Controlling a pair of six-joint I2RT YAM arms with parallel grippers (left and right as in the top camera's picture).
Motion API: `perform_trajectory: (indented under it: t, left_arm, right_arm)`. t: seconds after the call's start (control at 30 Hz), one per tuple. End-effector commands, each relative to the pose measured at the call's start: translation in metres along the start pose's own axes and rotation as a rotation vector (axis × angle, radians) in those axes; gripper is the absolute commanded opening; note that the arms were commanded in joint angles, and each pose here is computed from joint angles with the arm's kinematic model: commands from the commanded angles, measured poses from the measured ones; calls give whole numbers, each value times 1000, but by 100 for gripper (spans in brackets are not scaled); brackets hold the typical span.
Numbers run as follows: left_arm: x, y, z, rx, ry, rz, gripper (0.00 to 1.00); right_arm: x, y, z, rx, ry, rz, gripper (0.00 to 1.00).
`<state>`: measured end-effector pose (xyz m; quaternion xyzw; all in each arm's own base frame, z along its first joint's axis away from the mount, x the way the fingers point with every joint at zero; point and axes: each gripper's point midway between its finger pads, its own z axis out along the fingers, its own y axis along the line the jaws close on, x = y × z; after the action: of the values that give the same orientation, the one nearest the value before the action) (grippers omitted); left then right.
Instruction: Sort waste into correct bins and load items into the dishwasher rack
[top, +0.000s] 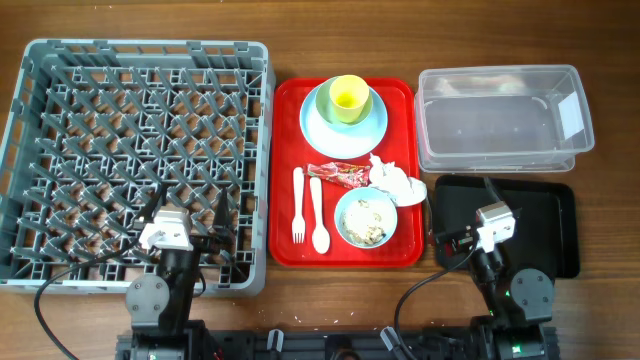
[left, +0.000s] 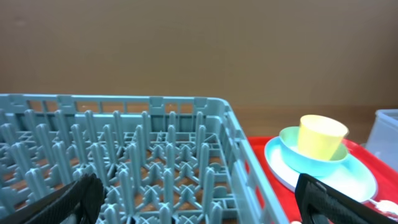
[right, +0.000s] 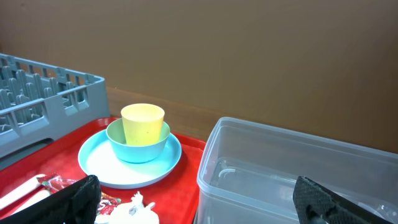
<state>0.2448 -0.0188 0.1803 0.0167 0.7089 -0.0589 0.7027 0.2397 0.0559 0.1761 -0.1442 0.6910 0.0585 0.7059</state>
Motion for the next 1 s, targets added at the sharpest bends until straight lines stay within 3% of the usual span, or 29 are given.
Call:
perform_trajectory:
  t: [0.0, 0.13, 0.3, 0.33, 0.47, 0.57, 0.63, 0.67, 0.7, 0.73, 0.77, 0.8, 0.87, 0.97]
  left_arm:
    - [-60, -14, -18, 50, -33, -16, 100]
    - [-116, -27, -36, 90, 49, -27, 100]
    - [-152, -58, -28, 230, 519, -139, 100]
    - [-159, -68, -21, 282, 627, -184, 100]
    - [-204, -124, 4, 651, 779, -389, 100]
    - [-200, -126, 37, 686, 820, -432, 100]
    - [-171, -130, 47, 640, 991, -572, 100]
    - [-158, -133, 48, 626, 1067, -601, 78]
    - [-147, -135, 48, 607, 1116, -601, 36]
    - [-131, -135, 51, 564, 1173, -583, 12]
    - [-120, -134, 52, 517, 1212, -563, 5]
    - [-100, -130, 54, 405, 1272, -534, 6]
    - [-74, -123, 57, 211, 1330, -483, 15]
    - [-41, -126, 64, -1, 1333, -372, 16]
  right_arm:
    - [-3, 1, 0, -6, -12, -10, 100]
    - [-3, 1, 0, -6, -12, -11, 100]
    - [-3, 1, 0, -6, -12, -11, 100]
    - [-3, 1, 0, -6, -12, -10, 100]
    - [-3, 1, 0, -6, -12, -10, 100]
    - [-3, 1, 0, -6, -12, -11, 100]
    - [-3, 1, 0, -6, -12, -11, 100]
    - [-3, 1, 0, -6, -12, -11, 100]
    - [-3, 1, 0, -6, -12, -11, 100]
    - [-3, 1, 0, -6, -12, -11, 100]
    - [-3, 1, 0, -6, -12, -11, 100]
    - [-3, 1, 0, -6, -12, -11, 100]
    - [-3, 1, 0, -6, -12, -11, 100]
    - [-3, 1, 0, -6, -12, -11, 100]
